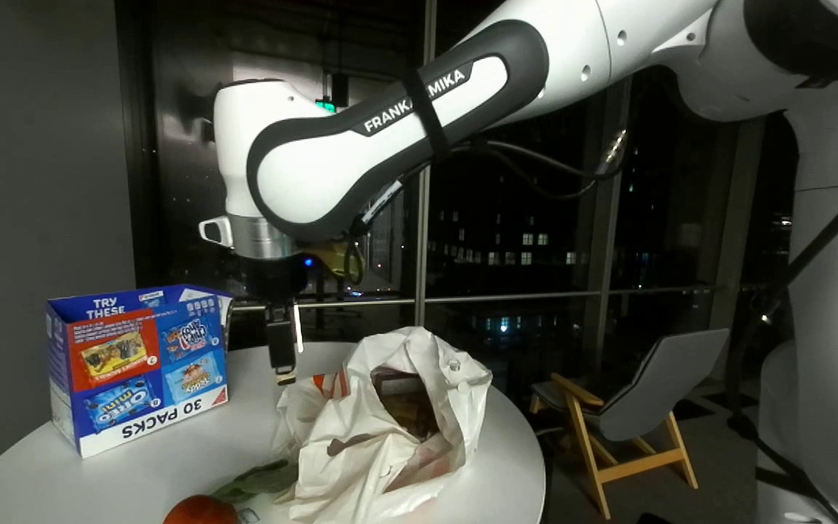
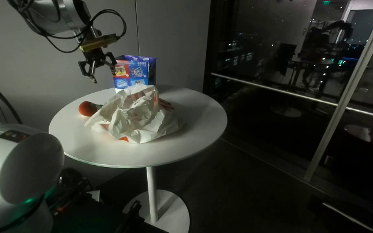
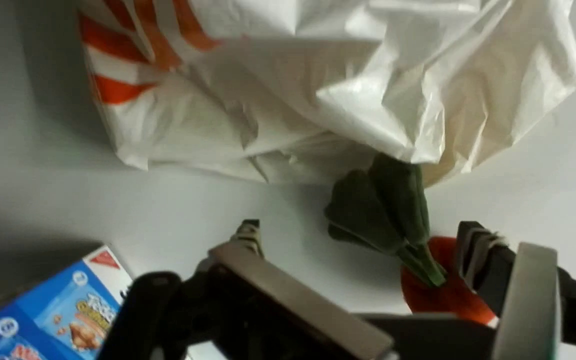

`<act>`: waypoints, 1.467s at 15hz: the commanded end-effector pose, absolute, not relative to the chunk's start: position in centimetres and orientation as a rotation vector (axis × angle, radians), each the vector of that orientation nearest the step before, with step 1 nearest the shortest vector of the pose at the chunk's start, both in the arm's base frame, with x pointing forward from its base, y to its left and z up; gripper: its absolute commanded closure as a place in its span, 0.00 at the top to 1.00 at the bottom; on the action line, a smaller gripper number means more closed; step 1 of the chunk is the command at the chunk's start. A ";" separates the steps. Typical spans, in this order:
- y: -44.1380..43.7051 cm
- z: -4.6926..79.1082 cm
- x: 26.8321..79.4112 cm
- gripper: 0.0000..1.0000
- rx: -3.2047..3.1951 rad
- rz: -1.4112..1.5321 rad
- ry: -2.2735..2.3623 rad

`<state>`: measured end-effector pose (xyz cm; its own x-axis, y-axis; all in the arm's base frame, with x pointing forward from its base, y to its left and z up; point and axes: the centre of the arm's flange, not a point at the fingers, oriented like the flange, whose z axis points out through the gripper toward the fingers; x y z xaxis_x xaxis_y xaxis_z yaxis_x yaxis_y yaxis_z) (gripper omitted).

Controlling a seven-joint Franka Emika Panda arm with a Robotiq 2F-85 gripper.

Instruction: Remove the contents from the plastic bag and put them on the table.

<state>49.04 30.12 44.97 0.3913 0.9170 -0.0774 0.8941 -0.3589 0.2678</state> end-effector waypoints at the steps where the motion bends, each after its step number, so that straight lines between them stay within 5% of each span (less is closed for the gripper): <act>1: 24.8 47.7 48.1 1.00 2.509 0.000 1.354; 11: 14.2 42.0 46.3 1.00 2.733 -0.642 0.981; 22: 13.1 36.4 48.0 1.00 2.578 -0.757 1.371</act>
